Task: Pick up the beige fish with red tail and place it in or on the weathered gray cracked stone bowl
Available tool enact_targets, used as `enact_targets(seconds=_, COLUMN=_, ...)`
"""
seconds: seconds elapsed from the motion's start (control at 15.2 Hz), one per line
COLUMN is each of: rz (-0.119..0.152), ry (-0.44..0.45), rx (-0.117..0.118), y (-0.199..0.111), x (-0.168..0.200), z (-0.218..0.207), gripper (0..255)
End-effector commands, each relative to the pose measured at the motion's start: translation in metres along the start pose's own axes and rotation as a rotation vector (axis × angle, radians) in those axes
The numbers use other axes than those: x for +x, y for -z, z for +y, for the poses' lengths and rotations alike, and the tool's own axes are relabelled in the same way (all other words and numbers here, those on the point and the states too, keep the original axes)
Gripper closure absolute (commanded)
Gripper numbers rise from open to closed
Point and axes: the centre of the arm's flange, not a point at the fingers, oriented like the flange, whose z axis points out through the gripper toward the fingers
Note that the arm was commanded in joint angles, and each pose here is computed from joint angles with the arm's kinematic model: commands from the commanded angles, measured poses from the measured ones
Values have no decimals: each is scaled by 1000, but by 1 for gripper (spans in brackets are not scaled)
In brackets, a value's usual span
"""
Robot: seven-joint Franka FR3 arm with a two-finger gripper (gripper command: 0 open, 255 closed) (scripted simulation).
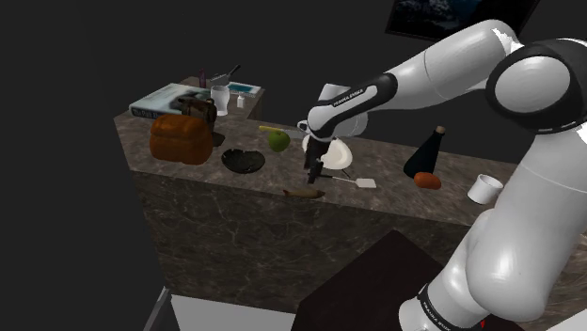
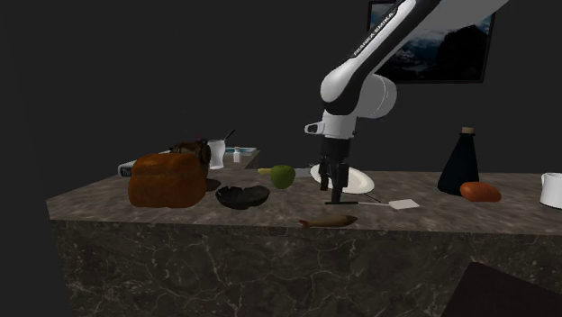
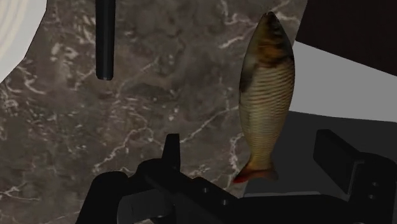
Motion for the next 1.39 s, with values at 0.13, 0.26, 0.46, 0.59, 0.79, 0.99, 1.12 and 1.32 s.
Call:
enact_targets(seconds=0.13, rz=-3, ry=22, rx=3, y=-26, x=3, z=2, gripper=0)
enact_targets(seconds=0.26, rz=-3, ry=22, rx=3, y=-36, x=3, z=2, gripper=0)
enact_targets(seconds=0.46, rz=-3, ry=22, rx=3, y=-50, x=3, z=2, gripper=0)
enact_targets(seconds=0.59, rz=-3, ry=22, rx=3, y=-50, x=3, z=2, gripper=0)
enact_targets(seconds=0.79, rz=-3, ry=22, rx=3, y=-50, x=3, z=2, gripper=0)
enact_targets(seconds=0.99, rz=-3, ry=22, rx=3, y=-50, x=3, z=2, gripper=255)
enact_targets(seconds=1.12, rz=-3, ry=22, rx=3, y=-50, x=3, z=2, gripper=255)
enact_targets(seconds=1.32, rz=-3, ry=22, rx=3, y=-50, x=3, z=1, gripper=255)
